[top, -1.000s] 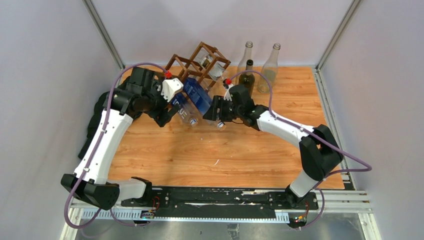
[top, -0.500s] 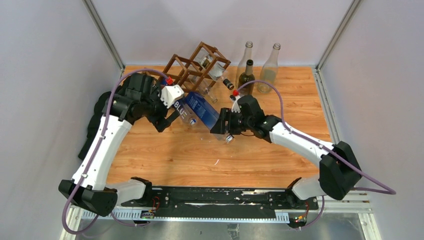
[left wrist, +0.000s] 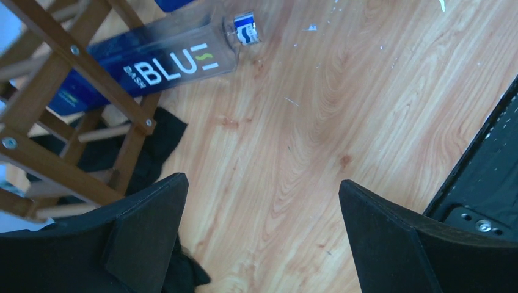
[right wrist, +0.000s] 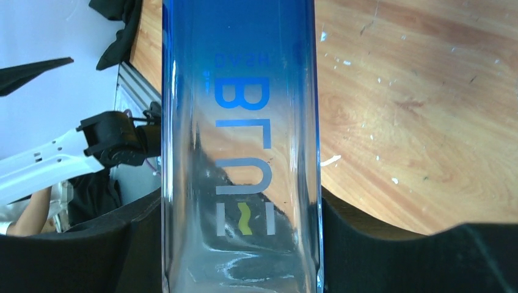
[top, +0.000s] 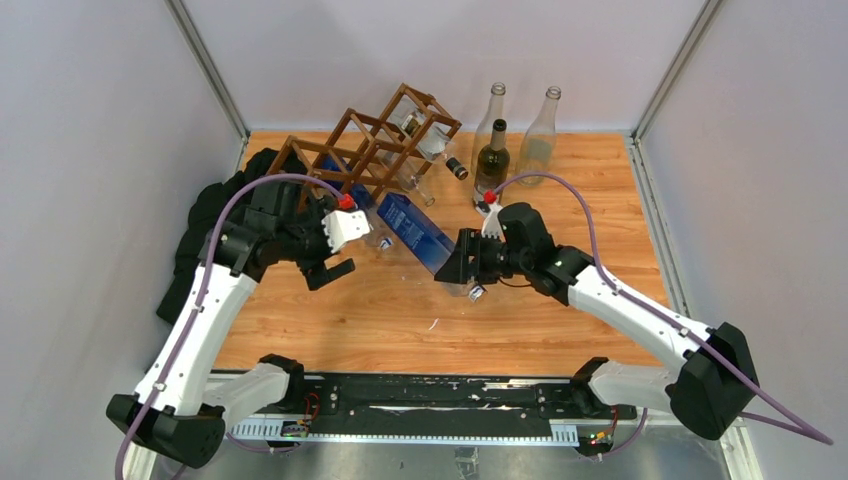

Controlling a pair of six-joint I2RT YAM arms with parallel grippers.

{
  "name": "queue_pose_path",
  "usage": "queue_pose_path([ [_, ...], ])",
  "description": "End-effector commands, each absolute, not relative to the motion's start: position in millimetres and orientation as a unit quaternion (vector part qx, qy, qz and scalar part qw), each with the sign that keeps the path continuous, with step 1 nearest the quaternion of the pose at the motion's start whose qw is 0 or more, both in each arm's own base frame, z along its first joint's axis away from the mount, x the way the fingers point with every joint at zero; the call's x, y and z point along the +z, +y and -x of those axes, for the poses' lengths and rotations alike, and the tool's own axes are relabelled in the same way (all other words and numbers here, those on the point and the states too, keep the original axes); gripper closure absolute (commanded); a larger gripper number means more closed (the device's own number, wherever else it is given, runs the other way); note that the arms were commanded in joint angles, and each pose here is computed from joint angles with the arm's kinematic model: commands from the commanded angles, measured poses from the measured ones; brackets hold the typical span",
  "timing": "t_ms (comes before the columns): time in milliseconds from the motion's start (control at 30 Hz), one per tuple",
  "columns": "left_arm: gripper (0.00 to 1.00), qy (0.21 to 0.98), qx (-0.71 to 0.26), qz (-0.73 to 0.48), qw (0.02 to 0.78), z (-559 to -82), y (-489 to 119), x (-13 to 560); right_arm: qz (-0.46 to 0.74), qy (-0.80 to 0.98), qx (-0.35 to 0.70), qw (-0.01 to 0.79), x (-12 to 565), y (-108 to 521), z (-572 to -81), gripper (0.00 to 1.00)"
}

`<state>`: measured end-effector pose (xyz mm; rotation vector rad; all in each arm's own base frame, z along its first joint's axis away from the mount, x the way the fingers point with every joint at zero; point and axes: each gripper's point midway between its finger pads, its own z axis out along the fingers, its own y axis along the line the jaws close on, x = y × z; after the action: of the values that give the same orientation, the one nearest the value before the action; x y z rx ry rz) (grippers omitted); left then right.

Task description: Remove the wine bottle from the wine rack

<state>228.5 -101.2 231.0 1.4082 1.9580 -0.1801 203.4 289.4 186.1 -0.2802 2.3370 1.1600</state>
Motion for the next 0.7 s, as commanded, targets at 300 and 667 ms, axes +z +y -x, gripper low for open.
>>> queue_pose_path([
  [300, 0.0, 0.487, -0.02, -0.771, 0.409, -206, -148, 242, 0.233, 0.807, 0.499, 0.211, 259, 315, -142, 1.0],
  [667, 0.0, 0.462, -0.022, -0.775, 0.43, -198, -176, 228, 0.284, 0.796, 0.506, 0.173, 286, 340, -116, 1.0],
])
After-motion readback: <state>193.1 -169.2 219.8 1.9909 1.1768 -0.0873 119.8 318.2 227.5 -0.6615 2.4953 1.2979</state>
